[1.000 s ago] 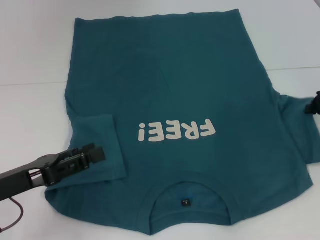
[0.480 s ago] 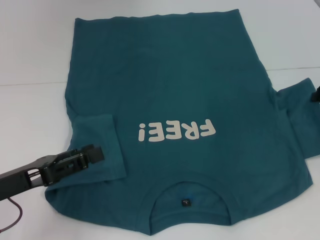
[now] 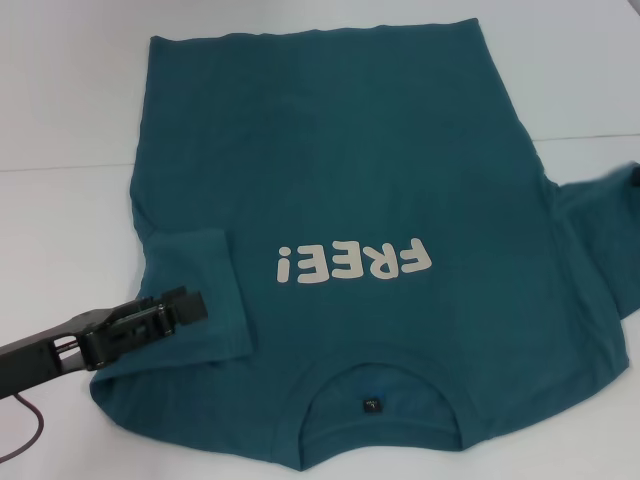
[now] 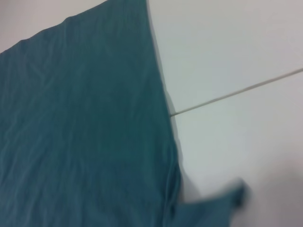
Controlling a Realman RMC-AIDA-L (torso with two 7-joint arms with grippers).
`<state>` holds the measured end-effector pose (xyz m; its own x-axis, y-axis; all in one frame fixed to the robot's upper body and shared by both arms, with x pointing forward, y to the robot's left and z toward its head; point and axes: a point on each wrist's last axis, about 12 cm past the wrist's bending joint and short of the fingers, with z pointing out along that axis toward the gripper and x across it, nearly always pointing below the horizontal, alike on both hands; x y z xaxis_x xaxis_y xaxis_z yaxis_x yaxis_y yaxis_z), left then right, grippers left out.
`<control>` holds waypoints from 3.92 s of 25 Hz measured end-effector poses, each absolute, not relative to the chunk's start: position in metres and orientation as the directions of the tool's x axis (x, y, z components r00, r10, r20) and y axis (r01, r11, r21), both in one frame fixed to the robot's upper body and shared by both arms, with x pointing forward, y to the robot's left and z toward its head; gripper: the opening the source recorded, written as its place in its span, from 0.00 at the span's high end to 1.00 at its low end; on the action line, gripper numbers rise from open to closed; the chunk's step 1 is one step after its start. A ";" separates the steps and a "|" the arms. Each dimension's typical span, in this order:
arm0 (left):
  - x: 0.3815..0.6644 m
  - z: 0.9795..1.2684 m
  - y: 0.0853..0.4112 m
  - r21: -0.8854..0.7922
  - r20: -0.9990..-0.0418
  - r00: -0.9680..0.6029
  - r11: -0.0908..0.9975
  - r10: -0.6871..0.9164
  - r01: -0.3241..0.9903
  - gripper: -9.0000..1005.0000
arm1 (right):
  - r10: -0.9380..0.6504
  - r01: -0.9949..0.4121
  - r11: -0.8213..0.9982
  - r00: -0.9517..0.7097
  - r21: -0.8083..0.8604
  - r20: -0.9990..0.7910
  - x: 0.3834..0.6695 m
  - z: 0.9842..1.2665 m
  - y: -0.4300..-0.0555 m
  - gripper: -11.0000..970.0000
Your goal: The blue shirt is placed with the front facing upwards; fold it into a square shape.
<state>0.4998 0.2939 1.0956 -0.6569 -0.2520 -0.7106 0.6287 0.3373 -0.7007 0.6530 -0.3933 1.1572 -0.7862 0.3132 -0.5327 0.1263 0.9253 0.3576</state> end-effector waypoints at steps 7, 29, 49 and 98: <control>0.500 1.095 0.294 -0.701 -0.710 -0.657 0.337 -0.253 0.628 0.31 | 0.260 0.088 0.942 -0.804 0.325 -0.535 0.661 1.166 -0.384 0.98; 0.500 1.095 0.293 -0.704 -0.708 -0.654 0.340 -0.265 0.624 0.31 | -0.041 -0.142 0.970 -0.893 0.195 -0.449 0.680 1.193 -0.305 0.98; 0.506 1.094 0.289 -0.701 -0.710 -0.649 0.357 -0.272 0.617 0.31 | -0.145 -0.206 0.975 -0.874 0.083 -0.464 0.697 1.179 -0.250 0.98; 0.525 1.096 0.269 -0.704 -0.708 -0.653 0.338 -0.268 0.624 0.31 | -0.102 -0.114 0.993 -0.848 -0.009 -0.521 0.701 1.147 -0.238 0.96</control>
